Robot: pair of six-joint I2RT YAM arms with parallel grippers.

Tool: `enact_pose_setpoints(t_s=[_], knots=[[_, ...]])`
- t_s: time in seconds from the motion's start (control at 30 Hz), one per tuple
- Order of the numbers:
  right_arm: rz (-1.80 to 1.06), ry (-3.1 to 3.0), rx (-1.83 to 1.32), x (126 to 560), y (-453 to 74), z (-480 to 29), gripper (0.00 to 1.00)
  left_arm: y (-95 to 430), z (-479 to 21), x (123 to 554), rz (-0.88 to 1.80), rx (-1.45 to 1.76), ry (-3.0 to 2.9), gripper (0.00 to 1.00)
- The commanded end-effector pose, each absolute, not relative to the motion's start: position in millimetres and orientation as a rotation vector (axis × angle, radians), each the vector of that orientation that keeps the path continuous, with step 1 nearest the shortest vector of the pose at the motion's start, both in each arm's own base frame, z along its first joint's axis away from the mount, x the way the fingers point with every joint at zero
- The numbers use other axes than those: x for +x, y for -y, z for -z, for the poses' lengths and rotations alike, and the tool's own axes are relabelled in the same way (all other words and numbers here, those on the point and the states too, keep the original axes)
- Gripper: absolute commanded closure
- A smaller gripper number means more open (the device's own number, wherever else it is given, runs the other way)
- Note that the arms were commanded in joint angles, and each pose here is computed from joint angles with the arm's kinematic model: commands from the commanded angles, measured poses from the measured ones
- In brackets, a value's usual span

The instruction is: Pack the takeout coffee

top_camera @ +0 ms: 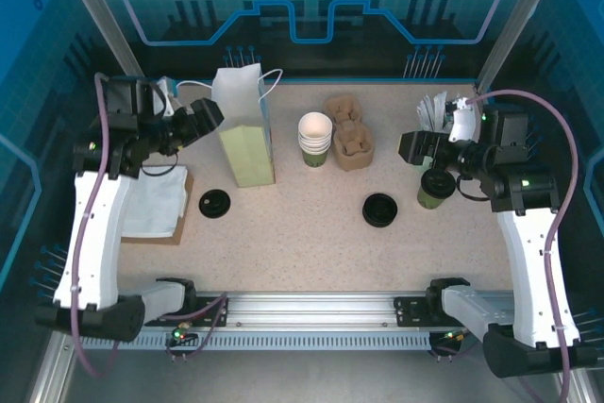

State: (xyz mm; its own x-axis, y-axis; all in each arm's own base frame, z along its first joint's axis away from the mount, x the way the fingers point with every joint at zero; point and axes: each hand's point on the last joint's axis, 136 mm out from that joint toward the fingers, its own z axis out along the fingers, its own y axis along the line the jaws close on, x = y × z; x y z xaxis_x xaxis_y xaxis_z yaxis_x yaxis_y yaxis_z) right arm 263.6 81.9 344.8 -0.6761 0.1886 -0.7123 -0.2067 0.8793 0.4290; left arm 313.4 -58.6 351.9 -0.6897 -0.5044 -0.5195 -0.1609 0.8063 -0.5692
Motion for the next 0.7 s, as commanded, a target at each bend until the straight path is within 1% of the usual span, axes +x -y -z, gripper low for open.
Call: enact_pose_setpoints(t_s=[0.0, 0.17, 0.33, 0.37, 0.47, 0.6, 0.67], knots=[[-0.62, -2.247, -0.018, 262.0, -84.5, -338.6, 0.08, 43.2, -328.3, 330.9, 0.495, -0.473, -2.399, 0.12], [-0.591, -2.267, -0.014, 257.6, -81.2, -332.3, 0.08, 37.6, -304.6, 369.0, 0.431, -0.484, -2.463, 0.18], [-0.591, -2.28, -0.002, 255.5, -80.5, -325.4, 0.08, 32.6, -287.8, 393.7, 0.375, -0.492, -2.497, 0.3], [-0.589, -2.281, -0.004, 255.2, -80.5, -324.6, 0.08, 31.5, -284.1, 397.8, 0.364, -0.495, -2.507, 0.34], [-0.585, -2.289, -0.001, 254.0, -80.1, -322.5, 0.08, 27.4, -274.8, 406.9, 0.323, -0.498, -2.53, 0.48], [-0.58, -2.291, 0.004, 253.6, -79.2, -321.0, 0.08, 25.9, -270.7, 413.7, 0.302, -0.491, -2.54, 0.67], [-0.58, -2.294, 0.006, 253.6, -79.0, -319.4, 0.08, 26.2, -270.7, 415.5, 0.304, -0.49, -2.537, 0.75]])
